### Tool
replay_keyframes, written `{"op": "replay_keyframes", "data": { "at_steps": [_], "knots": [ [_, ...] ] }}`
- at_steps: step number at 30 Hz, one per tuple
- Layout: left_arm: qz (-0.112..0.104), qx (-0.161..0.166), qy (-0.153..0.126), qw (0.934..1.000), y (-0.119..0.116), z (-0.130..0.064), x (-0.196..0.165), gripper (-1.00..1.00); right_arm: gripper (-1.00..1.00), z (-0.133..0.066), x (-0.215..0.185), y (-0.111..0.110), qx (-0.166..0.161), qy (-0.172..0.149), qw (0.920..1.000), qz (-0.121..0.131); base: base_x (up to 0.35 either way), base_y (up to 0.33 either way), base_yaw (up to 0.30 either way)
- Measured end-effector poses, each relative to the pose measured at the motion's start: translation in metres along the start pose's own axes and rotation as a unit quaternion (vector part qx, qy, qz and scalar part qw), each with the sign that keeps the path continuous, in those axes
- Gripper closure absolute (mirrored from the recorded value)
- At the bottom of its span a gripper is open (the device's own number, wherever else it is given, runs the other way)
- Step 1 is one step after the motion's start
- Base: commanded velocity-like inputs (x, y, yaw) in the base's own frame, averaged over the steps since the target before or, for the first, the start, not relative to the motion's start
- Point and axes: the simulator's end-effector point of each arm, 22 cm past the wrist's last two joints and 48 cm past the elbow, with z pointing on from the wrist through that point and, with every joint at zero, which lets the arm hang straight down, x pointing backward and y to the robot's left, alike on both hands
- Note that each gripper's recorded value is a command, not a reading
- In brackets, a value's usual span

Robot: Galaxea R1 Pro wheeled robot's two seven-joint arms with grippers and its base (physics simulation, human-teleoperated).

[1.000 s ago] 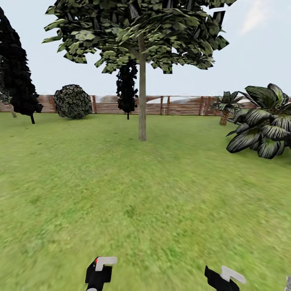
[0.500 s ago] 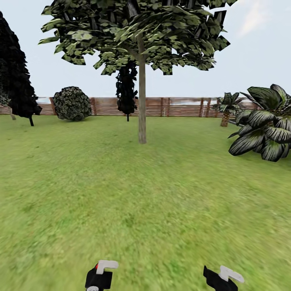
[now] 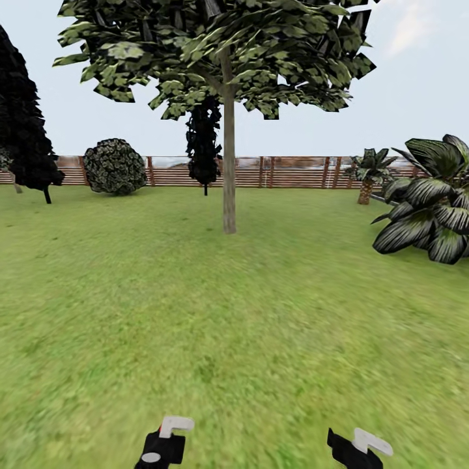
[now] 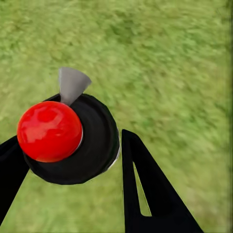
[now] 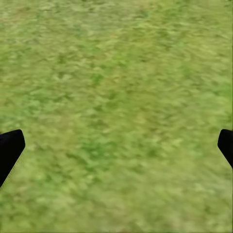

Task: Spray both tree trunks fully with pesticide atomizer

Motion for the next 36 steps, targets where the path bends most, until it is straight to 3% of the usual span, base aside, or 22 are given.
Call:
{"op": "replay_keyframes", "data": {
  "at_steps": [11,16,18,20,24,28,31,32,36],
  "knots": [
    [0.003,0.035,-0.019,0.9992,0.0,0.0,-0.017,1.0,-1.0,0.0,0.001,0.0,0.0,0.001,1.0,-0.001,0.345,0.0,0.0],
    [0.017,0.101,-0.031,0.9942,-0.001,-0.001,-0.023,1.0,-1.0,0.0,0.0,0.0,0.0,0.001,1.0,-0.001,0.345,0.0,0.0],
    [0.026,0.155,-0.03,0.9871,-0.003,-0.006,-0.02,1.0,-1.0,0.0,0.001,0.0,0.0,0.001,1.0,-0.001,0.346,0.0,0.0],
    [0.028,0.182,-0.028,0.9826,-0.003,-0.01,-0.019,1.0,-1.0,0.0,0.001,0.0,0.0,0.001,1.0,-0.001,0.346,0.0,0.0],
    [0.01,0.253,-0.032,0.9669,-0.004,-0.023,-0.02,1.0,-1.0,0.0,0.001,0.0,-0.001,0.001,1.0,-0.002,0.346,0.0,0.0],
    [-0.003,0.293,-0.036,0.9555,0.001,-0.033,-0.022,1.0,-1.0,0.0,0.001,0.001,-0.001,0.001,1.0,-0.001,0.345,0.0,0.0],
    [-0.018,0.337,-0.05,0.9399,0.001,-0.047,-0.029,1.0,-1.0,0.0,0.001,0.001,-0.001,0.001,1.0,-0.001,0.346,0.0,0.0],
    [-0.024,0.361,-0.063,0.93,-0.001,-0.055,-0.034,1.0,-1.0,0.0,0.001,0.001,-0.001,0.001,1.0,-0.001,0.346,0.0,0.0],
    [-0.025,0.407,-0.088,0.909,-0.007,-0.073,-0.044,1.0,-1.0,0.0,0.002,0.001,-0.001,0.001,1.0,-0.001,0.345,0.0,0.0]
  ]
}}
